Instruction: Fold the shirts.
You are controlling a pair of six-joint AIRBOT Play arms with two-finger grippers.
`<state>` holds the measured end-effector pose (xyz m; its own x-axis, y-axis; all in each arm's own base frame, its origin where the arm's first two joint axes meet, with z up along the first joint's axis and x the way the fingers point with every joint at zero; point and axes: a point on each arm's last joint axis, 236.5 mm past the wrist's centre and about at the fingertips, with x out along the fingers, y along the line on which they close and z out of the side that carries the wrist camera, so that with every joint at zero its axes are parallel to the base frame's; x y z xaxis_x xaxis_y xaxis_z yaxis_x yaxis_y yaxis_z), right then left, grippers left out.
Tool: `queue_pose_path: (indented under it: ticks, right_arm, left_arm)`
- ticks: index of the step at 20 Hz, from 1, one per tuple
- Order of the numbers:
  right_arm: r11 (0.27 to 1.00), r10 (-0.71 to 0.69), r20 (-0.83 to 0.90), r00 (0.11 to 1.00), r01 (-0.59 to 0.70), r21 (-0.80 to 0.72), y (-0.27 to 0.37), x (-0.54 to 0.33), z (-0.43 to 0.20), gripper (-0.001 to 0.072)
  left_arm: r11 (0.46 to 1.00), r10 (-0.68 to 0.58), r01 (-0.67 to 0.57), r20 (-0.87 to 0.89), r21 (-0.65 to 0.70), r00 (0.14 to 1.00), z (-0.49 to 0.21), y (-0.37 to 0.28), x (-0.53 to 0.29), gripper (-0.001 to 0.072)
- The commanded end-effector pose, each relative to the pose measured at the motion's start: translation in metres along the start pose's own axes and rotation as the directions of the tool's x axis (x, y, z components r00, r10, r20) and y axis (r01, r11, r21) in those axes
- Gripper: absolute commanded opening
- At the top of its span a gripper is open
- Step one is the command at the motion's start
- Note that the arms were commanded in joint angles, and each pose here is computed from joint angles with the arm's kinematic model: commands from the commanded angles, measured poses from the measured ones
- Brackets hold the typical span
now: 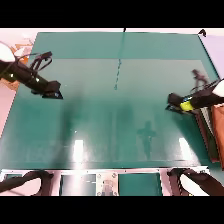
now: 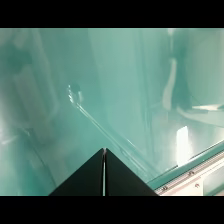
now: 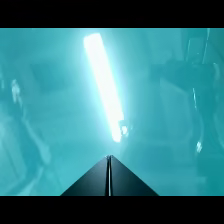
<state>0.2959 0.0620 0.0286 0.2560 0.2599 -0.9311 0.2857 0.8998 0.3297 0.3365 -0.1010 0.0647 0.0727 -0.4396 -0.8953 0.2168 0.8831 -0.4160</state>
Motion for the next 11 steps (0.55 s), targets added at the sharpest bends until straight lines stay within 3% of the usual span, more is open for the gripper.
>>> queue_pose_path:
  ticks: [1, 11]
  right_arm:
    - [0.991, 0.049, -0.010, 0.999, -0.050, -0.125, 0.040, 0.027, -0.031, 0.0019]
    - [0.979, 0.060, -0.047, 0.997, -0.068, -0.191, 0.056, 0.030, -0.049, 0.0019]
  left_arm:
    - [1.000, 0.013, -0.013, 0.055, -0.005, 0.998, -0.017, -0.002, 0.003, 0.0021]
    - [1.000, 0.012, -0.012, 0.054, -0.006, 0.998, -0.017, -0.002, 0.003, 0.0021]
